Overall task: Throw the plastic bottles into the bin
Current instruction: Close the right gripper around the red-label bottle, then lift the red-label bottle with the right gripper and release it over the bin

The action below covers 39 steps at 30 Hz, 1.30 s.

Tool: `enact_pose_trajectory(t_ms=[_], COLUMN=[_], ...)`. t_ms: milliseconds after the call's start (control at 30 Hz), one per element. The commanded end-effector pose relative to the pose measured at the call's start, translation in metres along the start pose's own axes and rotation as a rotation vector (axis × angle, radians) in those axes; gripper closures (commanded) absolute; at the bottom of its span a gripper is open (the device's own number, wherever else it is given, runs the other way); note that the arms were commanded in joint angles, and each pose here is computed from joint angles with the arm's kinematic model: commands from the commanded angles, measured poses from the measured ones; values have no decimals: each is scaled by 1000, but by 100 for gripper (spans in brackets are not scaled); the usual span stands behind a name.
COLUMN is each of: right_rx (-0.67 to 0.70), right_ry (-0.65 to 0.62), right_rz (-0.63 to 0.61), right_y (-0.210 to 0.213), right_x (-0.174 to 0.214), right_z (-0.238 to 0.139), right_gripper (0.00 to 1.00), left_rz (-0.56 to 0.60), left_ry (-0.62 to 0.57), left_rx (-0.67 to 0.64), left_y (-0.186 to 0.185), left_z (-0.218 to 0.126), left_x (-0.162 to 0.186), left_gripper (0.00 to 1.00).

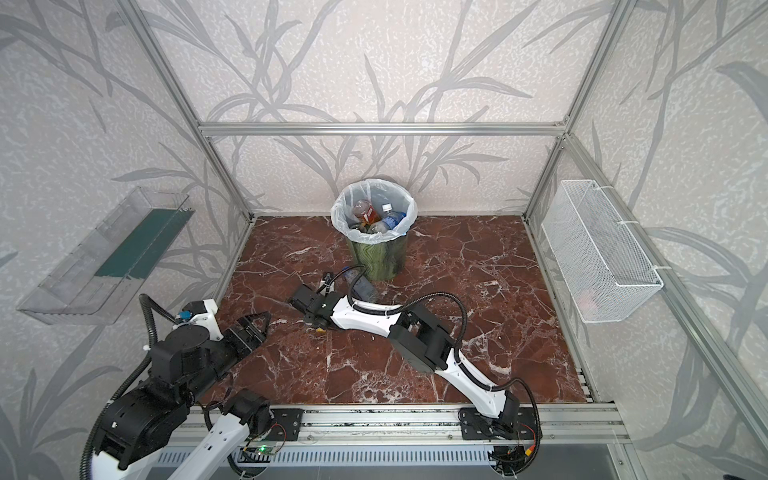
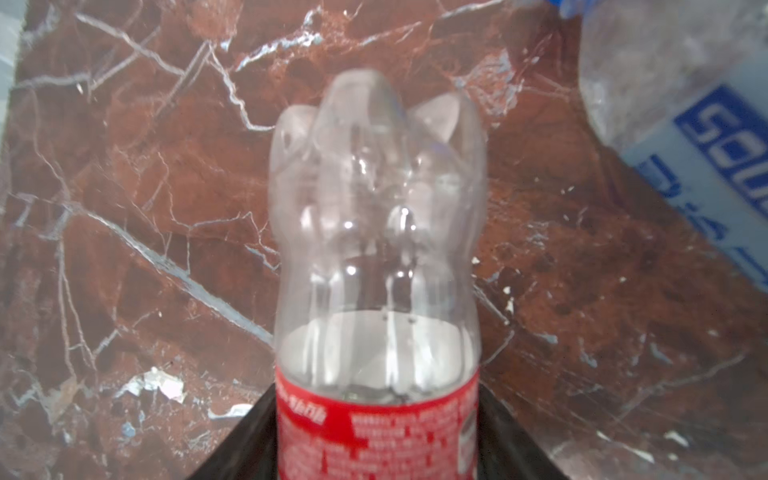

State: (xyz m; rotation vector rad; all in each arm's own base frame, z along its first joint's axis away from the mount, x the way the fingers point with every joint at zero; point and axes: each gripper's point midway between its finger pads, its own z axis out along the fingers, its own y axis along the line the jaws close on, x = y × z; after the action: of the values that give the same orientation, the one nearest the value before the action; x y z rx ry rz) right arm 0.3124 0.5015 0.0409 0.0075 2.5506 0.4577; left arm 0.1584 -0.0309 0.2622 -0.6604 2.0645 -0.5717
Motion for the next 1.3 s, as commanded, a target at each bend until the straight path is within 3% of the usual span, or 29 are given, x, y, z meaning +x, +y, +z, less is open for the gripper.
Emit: enact_pose_trajectory(t_ms=[0,333,533,767,1067,1133,1267], right_rx=[53,-66,-157,-188,-290,-326,-404], right_ry=[71,150,174,87,-84,-140,-310], right_rz=[-73,-193,-143,-84,-35,-14,-15], right_y=[-27,-60,-105,-156,-166,-162,-132], right_x=[16,65,94,90,16,-19,-129], right_z=[-10,-84,-120,-165,-228,-245,-298], right_gripper=[38,40,40,40,40,40,37], left_rz=[-8,-15,-31,-43,-60,-59,-62], left_ry=[-1,16,56,116,170,174,174], left_rx=[-20,-25,-26,-47,-59,-63,-64], left_y=[5,4,2,2,0,0,-3], left_z=[3,17,37,65,92,94,97], left_x=[2,6,15,29,41,41,40], left_gripper=[16,16,17,17,17,17,17])
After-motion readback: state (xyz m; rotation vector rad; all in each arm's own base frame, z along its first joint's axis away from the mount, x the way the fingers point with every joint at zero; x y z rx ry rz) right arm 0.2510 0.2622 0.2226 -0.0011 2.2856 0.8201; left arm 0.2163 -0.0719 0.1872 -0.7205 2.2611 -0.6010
